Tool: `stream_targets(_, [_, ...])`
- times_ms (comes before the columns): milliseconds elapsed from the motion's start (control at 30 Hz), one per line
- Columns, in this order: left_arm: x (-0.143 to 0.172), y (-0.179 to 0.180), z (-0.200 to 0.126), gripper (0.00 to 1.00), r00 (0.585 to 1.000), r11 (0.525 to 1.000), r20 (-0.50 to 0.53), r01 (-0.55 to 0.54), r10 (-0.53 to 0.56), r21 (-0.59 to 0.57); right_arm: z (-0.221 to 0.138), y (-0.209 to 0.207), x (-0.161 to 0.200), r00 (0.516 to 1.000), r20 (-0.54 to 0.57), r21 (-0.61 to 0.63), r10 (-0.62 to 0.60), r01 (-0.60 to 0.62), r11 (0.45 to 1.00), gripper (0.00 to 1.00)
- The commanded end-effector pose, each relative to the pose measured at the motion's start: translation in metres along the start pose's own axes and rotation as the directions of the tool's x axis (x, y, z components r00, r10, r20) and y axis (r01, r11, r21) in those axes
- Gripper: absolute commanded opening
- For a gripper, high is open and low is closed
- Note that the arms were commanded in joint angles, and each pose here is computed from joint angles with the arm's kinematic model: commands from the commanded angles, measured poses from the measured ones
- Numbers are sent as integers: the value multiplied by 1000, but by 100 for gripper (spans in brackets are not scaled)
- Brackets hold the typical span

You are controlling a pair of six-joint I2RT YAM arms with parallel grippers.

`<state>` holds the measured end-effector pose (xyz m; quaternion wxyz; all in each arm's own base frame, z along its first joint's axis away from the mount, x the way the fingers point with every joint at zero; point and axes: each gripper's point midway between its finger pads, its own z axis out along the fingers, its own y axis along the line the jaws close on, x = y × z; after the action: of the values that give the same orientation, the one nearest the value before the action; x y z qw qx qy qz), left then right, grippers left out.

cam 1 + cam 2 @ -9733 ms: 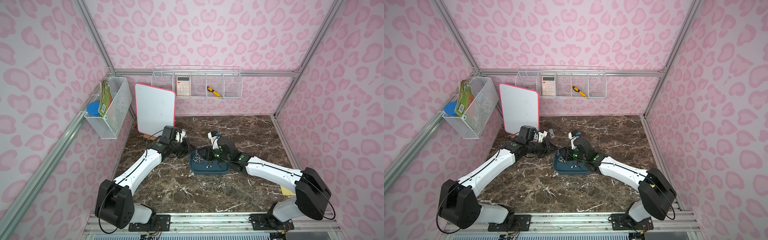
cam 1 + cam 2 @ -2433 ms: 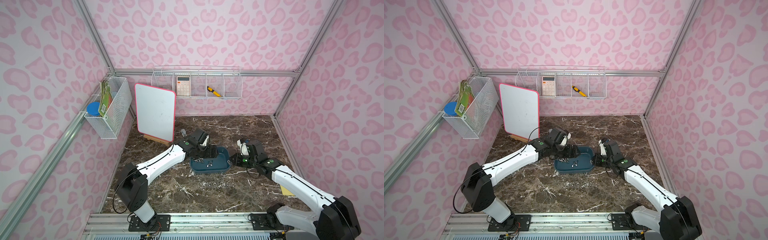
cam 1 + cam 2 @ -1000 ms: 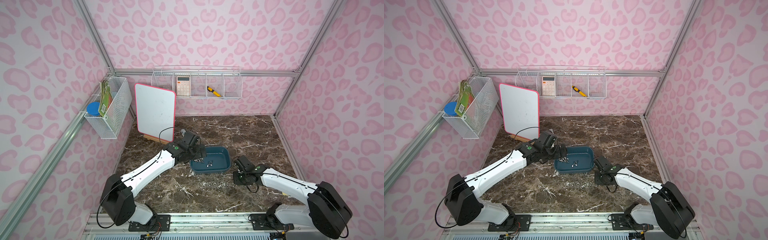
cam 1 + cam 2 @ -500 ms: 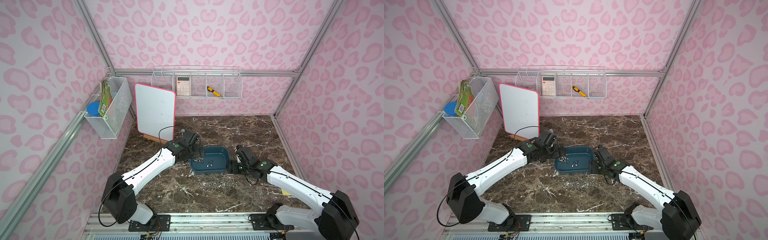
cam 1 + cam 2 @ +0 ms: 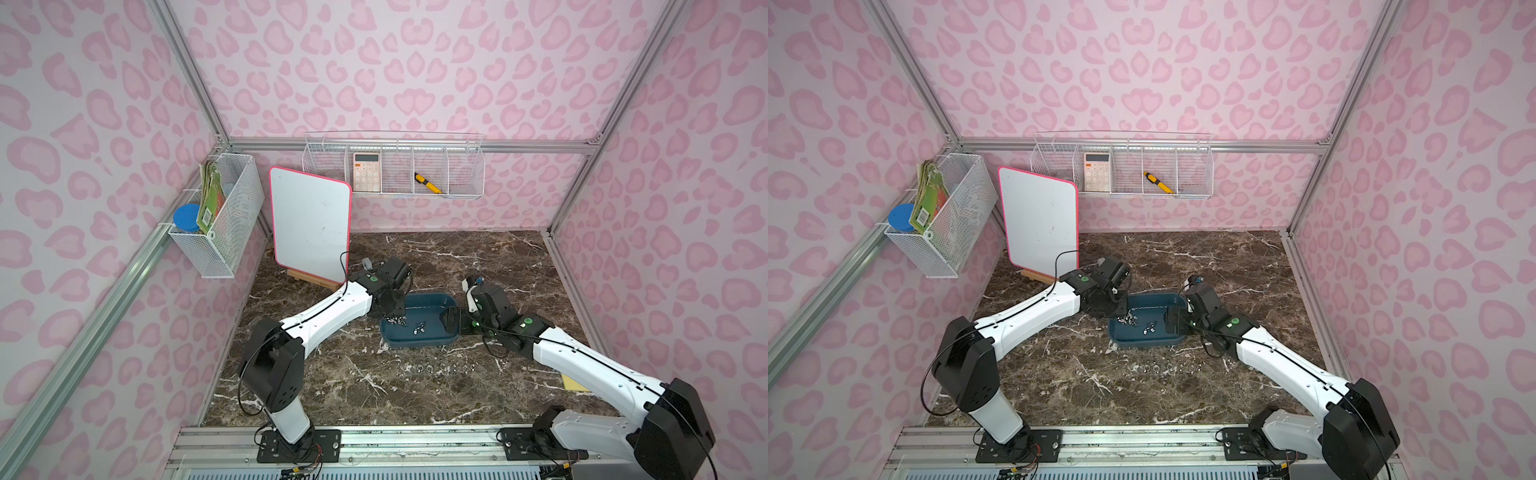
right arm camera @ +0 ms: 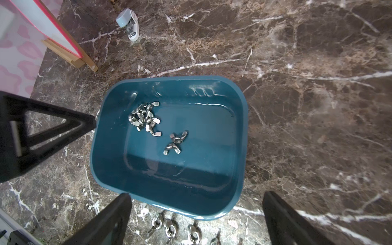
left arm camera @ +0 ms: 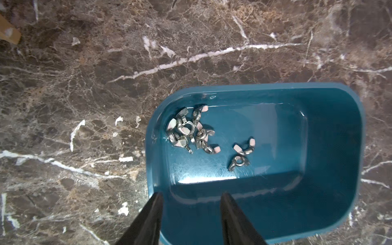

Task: Take out the wing nut from the storage box
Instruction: Place the wing nut at the center of the board, then pick up the wing nut from the storage box.

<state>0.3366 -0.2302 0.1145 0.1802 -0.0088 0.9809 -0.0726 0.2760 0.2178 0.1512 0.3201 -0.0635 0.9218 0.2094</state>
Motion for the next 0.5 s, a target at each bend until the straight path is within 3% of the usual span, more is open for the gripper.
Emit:
stream_targets(0, [1, 1, 14, 46, 998, 998, -32, -48, 47, -35, -1, 4, -10, 999, 36, -10, -7, 7, 1000, 98])
stream_targets(467, [-9, -5, 55, 32, 995, 997, -92, -30, 23, -66, -1, -4, -15, 999, 46, 13, -9, 9, 1000, 98])
